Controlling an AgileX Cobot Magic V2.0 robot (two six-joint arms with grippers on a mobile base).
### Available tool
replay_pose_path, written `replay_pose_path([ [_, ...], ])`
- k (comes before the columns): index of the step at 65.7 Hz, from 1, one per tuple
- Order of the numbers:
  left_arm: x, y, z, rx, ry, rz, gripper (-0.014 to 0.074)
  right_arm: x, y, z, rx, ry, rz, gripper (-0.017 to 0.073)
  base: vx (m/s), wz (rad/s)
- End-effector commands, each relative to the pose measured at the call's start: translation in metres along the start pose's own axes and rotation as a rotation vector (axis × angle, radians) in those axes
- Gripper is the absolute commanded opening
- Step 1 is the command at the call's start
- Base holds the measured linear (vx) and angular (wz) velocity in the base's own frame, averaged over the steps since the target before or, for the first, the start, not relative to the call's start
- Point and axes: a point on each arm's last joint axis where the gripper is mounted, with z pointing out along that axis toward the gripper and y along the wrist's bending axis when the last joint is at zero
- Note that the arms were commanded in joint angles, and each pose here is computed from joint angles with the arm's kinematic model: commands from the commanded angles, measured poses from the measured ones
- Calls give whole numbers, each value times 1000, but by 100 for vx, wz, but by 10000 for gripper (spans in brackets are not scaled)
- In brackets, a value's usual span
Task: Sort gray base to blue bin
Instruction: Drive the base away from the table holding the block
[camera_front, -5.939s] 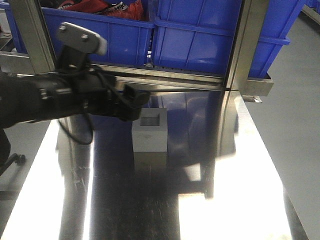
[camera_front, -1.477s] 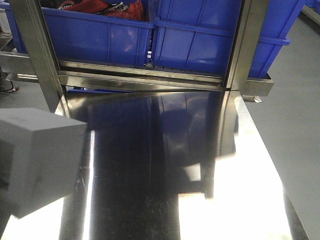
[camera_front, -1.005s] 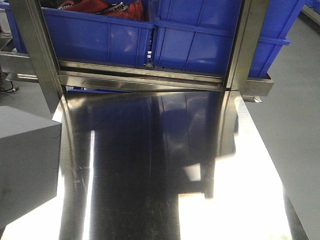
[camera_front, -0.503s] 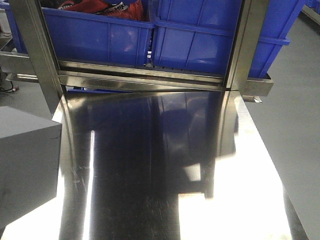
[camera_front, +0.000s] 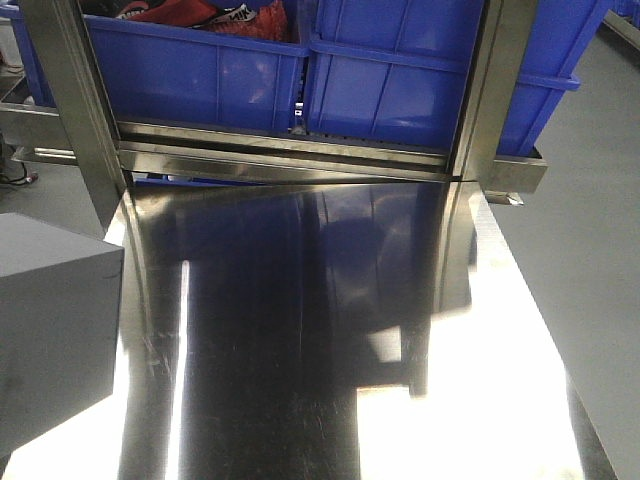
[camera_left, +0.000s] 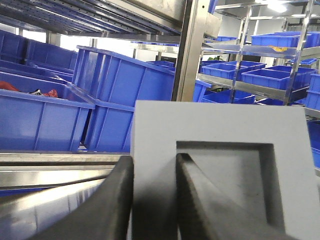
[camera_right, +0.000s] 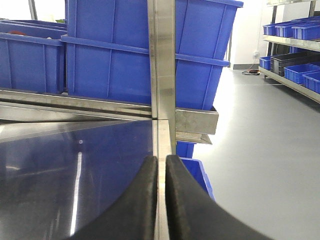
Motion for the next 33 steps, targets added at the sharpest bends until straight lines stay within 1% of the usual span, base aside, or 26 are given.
replay_pose_path([
  [1,-16,-6,0,52,-105,-13,5,-7,0,-1,1,-81,-13,-4,0,0],
  [19,-16,-6,0,52,-105,-12,5,-7,0,-1,1,-81,-13,-4,-2,-6],
  [33,-16,-6,0,52,-105,-12,5,-7,0,-1,1,-81,-13,-4,-13,-34],
])
